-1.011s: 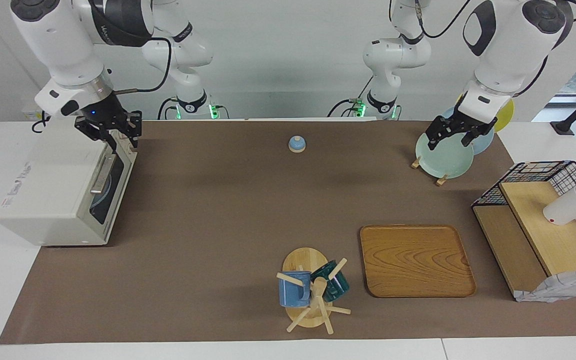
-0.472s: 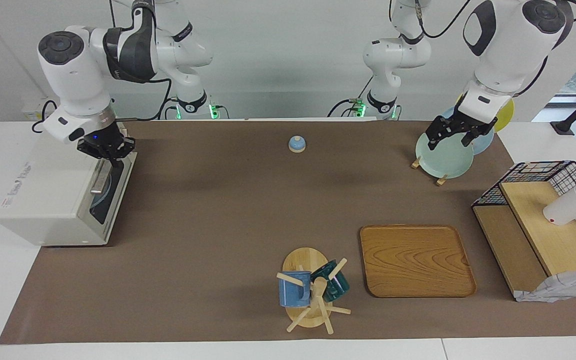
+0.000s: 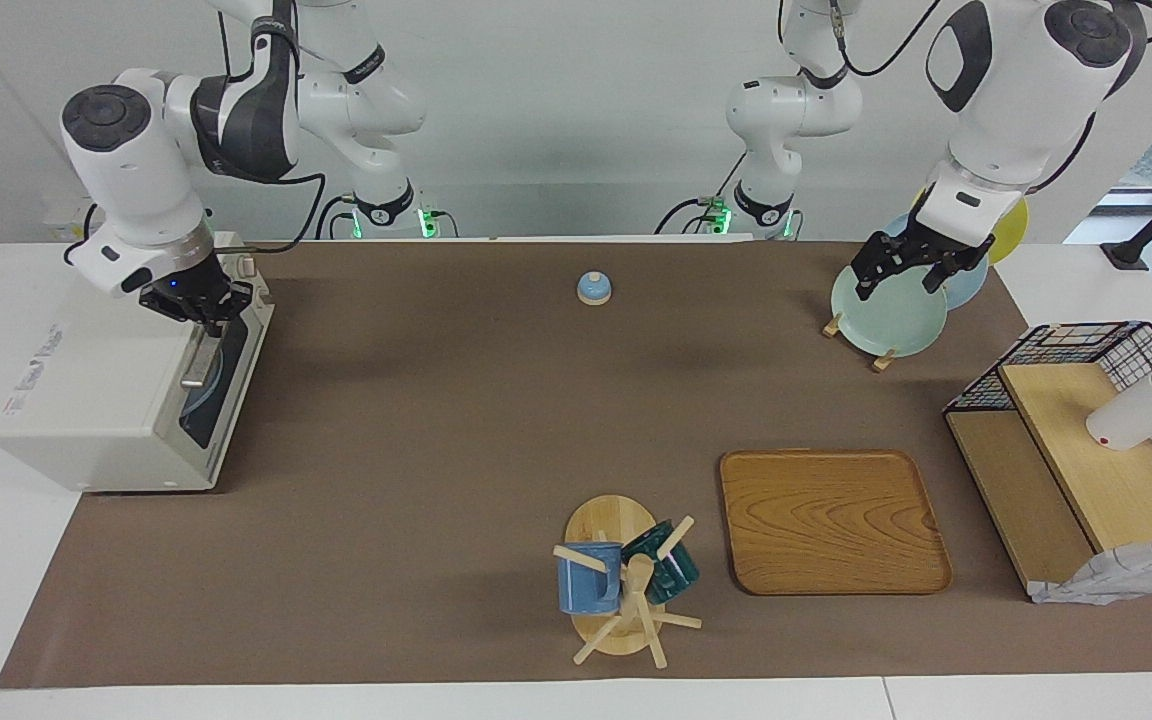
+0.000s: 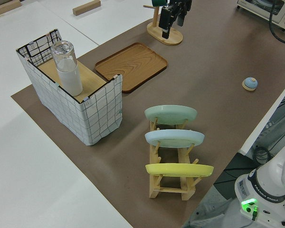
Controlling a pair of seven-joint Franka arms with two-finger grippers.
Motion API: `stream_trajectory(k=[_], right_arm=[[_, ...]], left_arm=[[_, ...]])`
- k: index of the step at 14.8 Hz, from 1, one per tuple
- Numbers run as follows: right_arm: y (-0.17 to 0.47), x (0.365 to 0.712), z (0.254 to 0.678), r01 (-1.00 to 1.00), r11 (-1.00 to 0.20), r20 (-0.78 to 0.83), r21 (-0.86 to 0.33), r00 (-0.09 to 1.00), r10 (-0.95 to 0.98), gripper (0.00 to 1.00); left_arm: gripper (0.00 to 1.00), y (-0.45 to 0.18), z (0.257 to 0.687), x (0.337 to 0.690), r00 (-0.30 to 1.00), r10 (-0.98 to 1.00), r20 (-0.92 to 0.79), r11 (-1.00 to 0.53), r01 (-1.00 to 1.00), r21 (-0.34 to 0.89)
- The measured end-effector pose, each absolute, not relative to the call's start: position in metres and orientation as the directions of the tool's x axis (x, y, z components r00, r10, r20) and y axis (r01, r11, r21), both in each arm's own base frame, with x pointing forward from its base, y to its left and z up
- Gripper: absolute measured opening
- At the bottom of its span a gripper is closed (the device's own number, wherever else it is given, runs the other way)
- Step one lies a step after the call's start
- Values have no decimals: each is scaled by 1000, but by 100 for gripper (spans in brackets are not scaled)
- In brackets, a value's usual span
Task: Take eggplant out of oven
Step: 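Reach the right gripper into the open toaster oven toward the plate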
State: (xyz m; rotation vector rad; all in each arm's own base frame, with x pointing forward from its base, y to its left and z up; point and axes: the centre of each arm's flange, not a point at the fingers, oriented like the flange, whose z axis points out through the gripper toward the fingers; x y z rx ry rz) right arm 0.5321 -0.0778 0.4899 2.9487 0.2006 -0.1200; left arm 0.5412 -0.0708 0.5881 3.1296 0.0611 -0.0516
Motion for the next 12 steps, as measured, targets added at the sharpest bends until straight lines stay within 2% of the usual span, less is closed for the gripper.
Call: stream_trajectory(k=[12], right_arm=[[-92, 526, 468, 211, -963, -90, 168, 976, 198, 1]], left_arm=[[100, -71, 588, 541, 999, 39, -33, -999, 40, 10]])
